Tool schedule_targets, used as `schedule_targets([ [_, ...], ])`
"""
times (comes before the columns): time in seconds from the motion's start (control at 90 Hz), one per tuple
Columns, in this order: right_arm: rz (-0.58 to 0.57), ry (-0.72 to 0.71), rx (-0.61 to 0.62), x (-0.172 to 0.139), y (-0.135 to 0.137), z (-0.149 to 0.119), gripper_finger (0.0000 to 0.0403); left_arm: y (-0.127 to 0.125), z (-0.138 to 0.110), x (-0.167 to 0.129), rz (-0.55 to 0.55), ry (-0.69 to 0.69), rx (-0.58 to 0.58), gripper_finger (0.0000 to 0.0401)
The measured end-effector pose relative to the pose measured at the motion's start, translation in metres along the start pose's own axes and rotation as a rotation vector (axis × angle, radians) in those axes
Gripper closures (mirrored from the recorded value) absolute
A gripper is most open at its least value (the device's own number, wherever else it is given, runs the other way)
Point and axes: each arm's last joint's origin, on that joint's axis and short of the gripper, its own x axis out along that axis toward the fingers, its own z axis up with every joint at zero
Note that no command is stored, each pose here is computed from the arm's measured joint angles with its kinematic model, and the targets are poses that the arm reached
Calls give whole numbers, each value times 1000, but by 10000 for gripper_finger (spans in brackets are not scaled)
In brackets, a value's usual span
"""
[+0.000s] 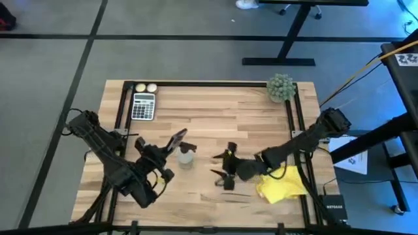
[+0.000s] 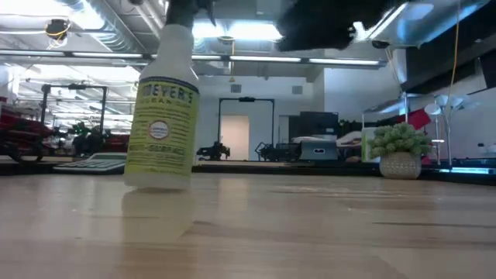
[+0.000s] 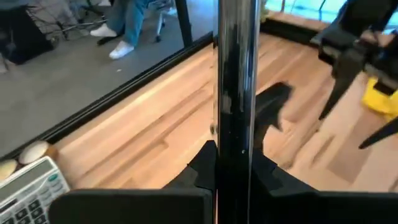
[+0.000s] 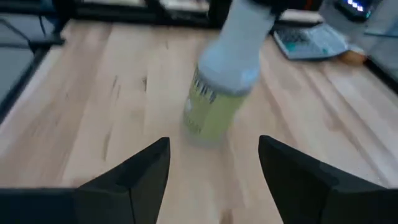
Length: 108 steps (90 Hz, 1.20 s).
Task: Apply microfiber cloth
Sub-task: Spray the back screen of the black cellphone using the spray bottle
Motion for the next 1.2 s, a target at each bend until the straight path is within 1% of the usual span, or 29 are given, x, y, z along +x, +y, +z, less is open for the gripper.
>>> schedule_targets([
  [0.144, -8, -50, 10, 9, -16, 9, 175, 0, -3, 1, 2, 62, 13, 387],
  [0.278, 15, -64, 2, 13, -24, 12, 175, -1, -10, -8, -29, 152, 25, 387],
  [0.356, 2, -91, -5, 16, -30, 15, 175, -1, -12, -11, -41, 160, 34, 387],
  [0.433, -31, -113, -9, 20, -41, 19, 175, 0, -19, -8, -24, 158, 48, 387],
  [0.533, -91, -90, -22, 29, -62, 18, 175, 2, -34, 1, 23, 200, 56, 387],
  [0.589, -118, -70, -26, 35, -73, 15, 175, 6, -47, 8, 66, 248, 52, 387],
  [0.633, -133, -48, -33, 41, -79, 11, 175, 7, -59, 13, 91, 260, 38, 387],
  [0.733, -90, -17, -19, 59, -90, -2, 175, 12, -82, 23, 132, 234, -18, 387],
  [0.8, -52, 13, 0, 71, -92, -14, 175, 13, -98, 32, 126, 228, -40, 387],
  [0.856, -40, 22, 4, 80, -89, -23, 175, 11, -112, 42, 107, 233, -66, 387],
  [0.922, -35, 39, -2, 86, -86, -31, 175, 7, -124, 53, 61, 237, -70, 387],
  [0.978, -28, 51, -5, 91, -85, -34, 175, 1, -133, 63, 2, 240, -84, 387],
  [1.022, -6, 67, -8, 91, -84, -36, 175, -3, -138, 70, -46, 246, -72, 387],
  [1.111, 31, 98, -5, 90, -81, -38, 175, -17, -142, 80, -172, 258, -73, 387],
  [1.2, 33, 206, -29, 79, -81, -40, 175, -27, -139, 85, -278, 268, -78, 387],
])
